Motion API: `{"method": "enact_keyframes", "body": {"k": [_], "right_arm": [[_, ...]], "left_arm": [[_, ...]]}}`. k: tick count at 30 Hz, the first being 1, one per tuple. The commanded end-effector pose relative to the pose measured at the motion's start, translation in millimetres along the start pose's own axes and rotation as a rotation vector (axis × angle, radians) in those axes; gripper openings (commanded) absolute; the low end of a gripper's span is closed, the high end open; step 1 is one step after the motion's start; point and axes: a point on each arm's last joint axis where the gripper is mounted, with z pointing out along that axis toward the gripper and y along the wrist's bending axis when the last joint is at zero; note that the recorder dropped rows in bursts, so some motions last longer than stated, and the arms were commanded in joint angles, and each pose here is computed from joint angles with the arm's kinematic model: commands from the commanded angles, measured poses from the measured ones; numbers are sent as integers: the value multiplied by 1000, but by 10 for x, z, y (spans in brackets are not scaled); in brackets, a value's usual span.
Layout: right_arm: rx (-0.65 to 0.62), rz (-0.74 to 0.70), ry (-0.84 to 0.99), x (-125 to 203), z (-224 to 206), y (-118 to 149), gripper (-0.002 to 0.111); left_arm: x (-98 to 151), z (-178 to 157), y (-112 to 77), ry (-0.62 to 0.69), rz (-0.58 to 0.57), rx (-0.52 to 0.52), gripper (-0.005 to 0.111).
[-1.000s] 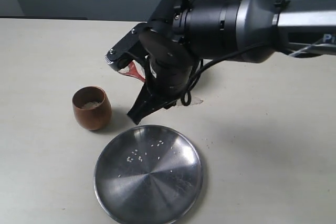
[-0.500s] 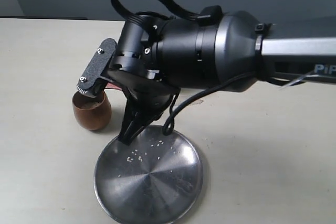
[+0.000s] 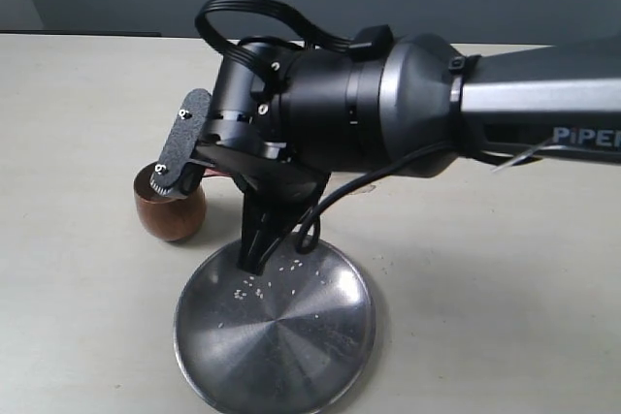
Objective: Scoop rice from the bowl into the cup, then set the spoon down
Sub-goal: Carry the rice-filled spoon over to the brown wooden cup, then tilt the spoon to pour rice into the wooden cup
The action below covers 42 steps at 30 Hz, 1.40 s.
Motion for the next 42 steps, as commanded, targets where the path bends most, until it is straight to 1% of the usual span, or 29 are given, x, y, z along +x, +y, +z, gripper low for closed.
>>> {"method": "enact_keyframes", "body": {"k": [1, 4, 17, 20, 28, 34, 42], "right_arm": [[41, -36, -12, -9, -12, -44, -1], [64, -79, -13, -12, -13, -65, -1], [68, -128, -22, -23, -13, -68, -1], [74, -174, -21, -23, -14, -72, -1], [132, -234, -9, -22, -22, -117, -1], [175, -305, -35, -87, -93, -17, -1], [214, -336, -36, -99, -108, -34, -1]], "left_arm": [[-20, -9, 0, -8, 1, 0, 0], [-20, -9, 0, -8, 1, 0, 0], [-20, -9, 0, -8, 1, 0, 0], [-20, -9, 0, -8, 1, 0, 0], [-20, -9, 0, -8, 1, 0, 0], [-20, -9, 0, -8, 1, 0, 0], [-20, -9, 0, -8, 1, 0, 0]]}}
